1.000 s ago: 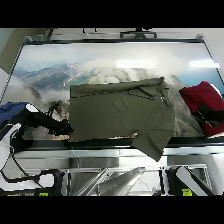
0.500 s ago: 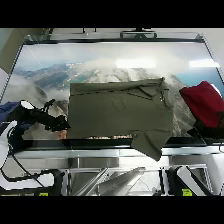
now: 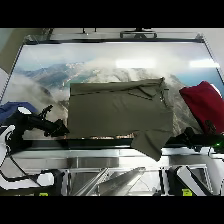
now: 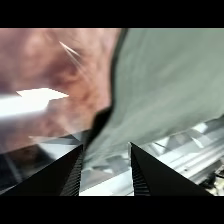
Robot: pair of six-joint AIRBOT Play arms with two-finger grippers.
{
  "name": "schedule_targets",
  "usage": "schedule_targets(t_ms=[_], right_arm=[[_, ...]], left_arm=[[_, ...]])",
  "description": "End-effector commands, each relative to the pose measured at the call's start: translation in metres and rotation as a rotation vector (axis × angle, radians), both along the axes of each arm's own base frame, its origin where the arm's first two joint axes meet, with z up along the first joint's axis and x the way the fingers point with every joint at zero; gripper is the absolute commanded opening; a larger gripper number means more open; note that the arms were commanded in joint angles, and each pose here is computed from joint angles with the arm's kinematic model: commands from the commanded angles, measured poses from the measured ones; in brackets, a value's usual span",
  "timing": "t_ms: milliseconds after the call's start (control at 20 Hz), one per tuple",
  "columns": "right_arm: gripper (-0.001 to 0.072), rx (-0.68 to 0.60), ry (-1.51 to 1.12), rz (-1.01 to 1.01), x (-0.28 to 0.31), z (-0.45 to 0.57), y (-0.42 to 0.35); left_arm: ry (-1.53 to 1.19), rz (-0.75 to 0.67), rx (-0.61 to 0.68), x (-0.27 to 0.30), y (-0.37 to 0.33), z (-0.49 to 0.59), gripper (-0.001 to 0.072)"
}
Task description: Fold the shirts.
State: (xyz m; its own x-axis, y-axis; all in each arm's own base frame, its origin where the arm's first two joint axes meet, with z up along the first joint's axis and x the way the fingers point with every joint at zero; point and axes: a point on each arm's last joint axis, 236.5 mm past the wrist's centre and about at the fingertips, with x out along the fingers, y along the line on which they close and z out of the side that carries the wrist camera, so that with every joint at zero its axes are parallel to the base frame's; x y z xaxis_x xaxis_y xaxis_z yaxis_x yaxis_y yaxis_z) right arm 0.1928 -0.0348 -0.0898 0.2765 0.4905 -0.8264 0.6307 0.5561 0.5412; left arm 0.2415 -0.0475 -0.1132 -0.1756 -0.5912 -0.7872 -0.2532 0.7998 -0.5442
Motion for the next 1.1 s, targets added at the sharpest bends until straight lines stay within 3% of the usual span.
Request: schedule_targets(t_ms=[0,50,150,200,250,300,450,500,550,850,900,950,1000,1050], right_arm=[[0.033,0.036,-0.027,-0.027,0.002,-0.009,0.013],[0.0432,0.037,-0.023,-0.036,0.0,-0.012,0.015],[0.0428,0.041,-0.024,-0.051,0.0,-0.015,0.017],[0.0428,0.039,-0.025,-0.055,0.001,-0.016,0.016],[0.0428,0.034,-0.036,-0.052,0.002,-0.016,0.016],[0.0428,0.031,-0.047,-0.043,0.005,-0.016,0.016],[0.0426,0.032,-0.032,0.046,0.006,-0.023,0.034],[0.0408,0.049,-0.012,0.089,0.004,-0.027,0.044],[0.0344,0.071,0.012,0.129,0.0,-0.031,0.055],[0.0344,0.159,0.027,0.233,-0.008,-0.033,0.08],[0.0281,0.169,0.0,0.233,-0.004,-0.03,0.082],[0.0113,0.175,-0.029,0.246,0.0,-0.027,0.083],[0.0016,0.179,-0.049,0.254,0.004,-0.023,0.084],[0.0015,0.175,-0.063,0.26,0.009,-0.019,0.081]], left_arm=[[-0.058,0.027,0.016,0.008,-0.011,-0.016,0.0333],[-0.092,0.034,-0.011,0.015,-0.023,-0.015,0.0333],[-0.149,0.029,-0.055,0.025,-0.041,-0.012,0.033],[-0.161,0.025,-0.056,0.028,-0.044,-0.012,0.0248],[-0.175,0.019,-0.053,0.032,-0.043,-0.01,0.0089],[-0.183,0.018,-0.053,0.035,-0.042,-0.008,0.0025],[-0.201,0.022,-0.053,0.042,-0.042,-0.005,0.0025],[-0.201,0.026,-0.057,0.043,-0.043,-0.004,0.0025],[-0.201,0.024,-0.058,0.042,-0.043,-0.004,0.0025],[-0.196,0.024,-0.064,0.041,-0.043,-0.003,0.0025],[-0.194,0.023,-0.067,0.041,-0.044,-0.003,0.0025],[-0.19,0.025,-0.075,0.04,-0.045,-0.001,0.0025],[-0.185,0.021,-0.081,0.039,-0.046,0.0,0.0025],[-0.179,0.018,-0.087,0.037,-0.047,0.001,0.0025]])
